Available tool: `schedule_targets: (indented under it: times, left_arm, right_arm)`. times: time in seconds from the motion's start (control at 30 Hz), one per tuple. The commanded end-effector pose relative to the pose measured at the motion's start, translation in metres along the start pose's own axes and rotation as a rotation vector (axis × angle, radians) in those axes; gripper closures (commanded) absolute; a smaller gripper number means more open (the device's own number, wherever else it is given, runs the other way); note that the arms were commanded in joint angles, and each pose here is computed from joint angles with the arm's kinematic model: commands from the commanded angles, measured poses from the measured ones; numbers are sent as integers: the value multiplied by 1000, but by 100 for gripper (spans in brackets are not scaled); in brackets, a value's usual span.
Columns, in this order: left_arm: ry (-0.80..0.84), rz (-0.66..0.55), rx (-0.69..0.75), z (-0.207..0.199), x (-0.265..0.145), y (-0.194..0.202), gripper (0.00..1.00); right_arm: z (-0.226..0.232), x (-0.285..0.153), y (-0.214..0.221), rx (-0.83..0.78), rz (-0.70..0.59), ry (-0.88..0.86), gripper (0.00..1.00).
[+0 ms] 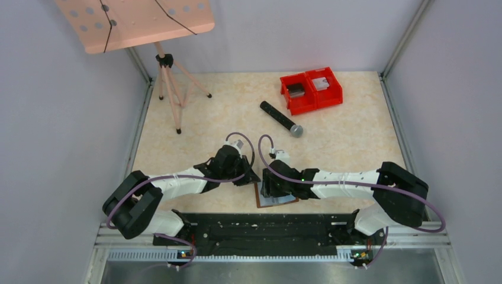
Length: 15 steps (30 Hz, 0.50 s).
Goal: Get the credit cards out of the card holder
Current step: Remove the credit card from the card holder.
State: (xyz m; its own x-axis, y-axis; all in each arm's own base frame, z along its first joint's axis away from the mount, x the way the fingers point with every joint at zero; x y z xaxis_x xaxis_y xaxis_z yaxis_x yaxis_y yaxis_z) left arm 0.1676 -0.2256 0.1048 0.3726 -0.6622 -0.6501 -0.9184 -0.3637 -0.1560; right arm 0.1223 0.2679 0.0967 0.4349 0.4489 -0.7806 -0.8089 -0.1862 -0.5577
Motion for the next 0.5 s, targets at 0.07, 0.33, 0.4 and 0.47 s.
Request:
schedule_targets:
  times: [0.07,0.33,0.4,0.47]
  left_arm:
    - [27,-39,20,-11,-3,-6,80]
    - [30,-26,23,-12,-1,-6,78]
    - [33,-17,20,-11,1,-5,78]
    - [37,-10,17,-11,2,-4,78]
  right_arm:
    - [0,-6,-10,2,-40,-1,49]
    - [1,-5,-11,-2,-38,-2,49]
    - [2,-6,-11,0,-39,-4,49]
    - [1,-6,-11,0,-39,-3,49]
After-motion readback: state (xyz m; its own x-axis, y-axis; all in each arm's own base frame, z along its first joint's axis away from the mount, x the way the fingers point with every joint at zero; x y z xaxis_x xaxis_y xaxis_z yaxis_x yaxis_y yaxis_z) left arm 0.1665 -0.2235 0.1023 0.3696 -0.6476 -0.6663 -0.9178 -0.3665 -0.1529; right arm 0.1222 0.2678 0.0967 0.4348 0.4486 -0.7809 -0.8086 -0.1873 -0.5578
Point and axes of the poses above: each gripper's point midway between its finger pads, its own x axis out along the fingers, its own z axis along the line the jaws close on, y = z × x, the point moved 8 cm from there along -x, back along the fingers, and after that the axes turned 10 degrees about -x, right-handed, at the moved point
